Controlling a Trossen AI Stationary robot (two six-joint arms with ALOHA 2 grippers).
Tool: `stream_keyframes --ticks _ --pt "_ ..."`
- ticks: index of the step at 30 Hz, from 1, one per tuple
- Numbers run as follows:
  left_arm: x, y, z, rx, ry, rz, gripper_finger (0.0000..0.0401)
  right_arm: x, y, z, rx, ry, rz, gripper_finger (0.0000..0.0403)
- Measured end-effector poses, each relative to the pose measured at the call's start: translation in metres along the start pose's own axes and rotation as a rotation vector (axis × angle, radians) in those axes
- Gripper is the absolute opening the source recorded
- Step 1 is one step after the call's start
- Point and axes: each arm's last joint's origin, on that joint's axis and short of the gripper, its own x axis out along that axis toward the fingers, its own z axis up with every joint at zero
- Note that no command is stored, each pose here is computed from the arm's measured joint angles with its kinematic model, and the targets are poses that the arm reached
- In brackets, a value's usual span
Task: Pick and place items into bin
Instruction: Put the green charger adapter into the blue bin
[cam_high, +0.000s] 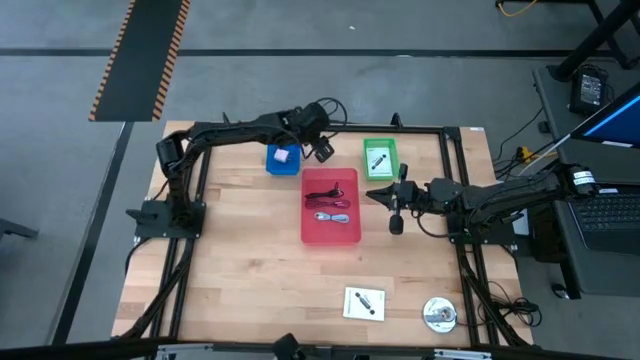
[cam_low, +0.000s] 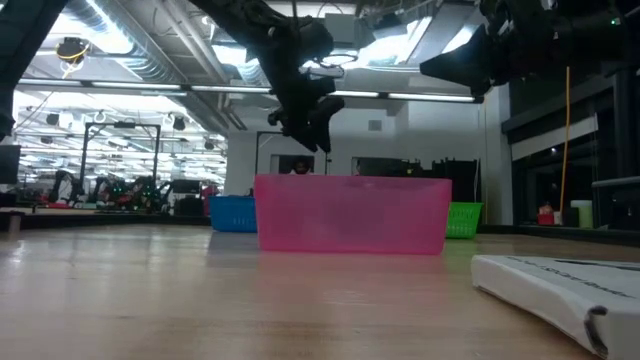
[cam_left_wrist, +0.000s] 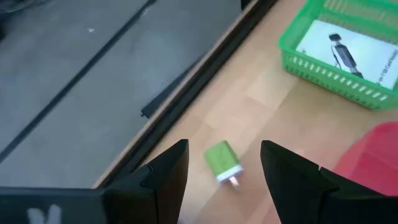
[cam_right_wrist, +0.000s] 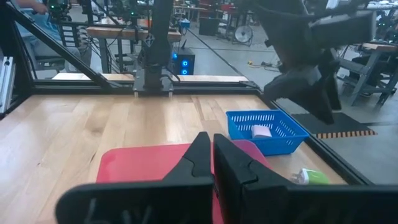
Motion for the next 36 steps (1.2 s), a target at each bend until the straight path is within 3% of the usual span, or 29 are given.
stream_keyframes --ticks 8,18,26,36 --pt "0.026 -0.004 -0.005 -0.023 0.117 -0.009 0.0196 0.000 0.000 0.000 -0.006 0.001 0.000 0.0000" --pt "0.042 0.012 0.008 -0.171 0.201 -0.089 0.0196 0.000 0.000 -0.001 -0.008 0.010 0.000 0.0000" --pt "0.043 0.013 0.005 -0.189 0.227 -0.079 0.0196 0.000 0.000 -0.003 -0.013 0.030 0.001 0.0000" --pt "0.073 0.003 -0.011 -0.177 0.306 -0.109 0.0196 0.000 0.000 -0.005 -0.015 0.049 0.002 0.0000"
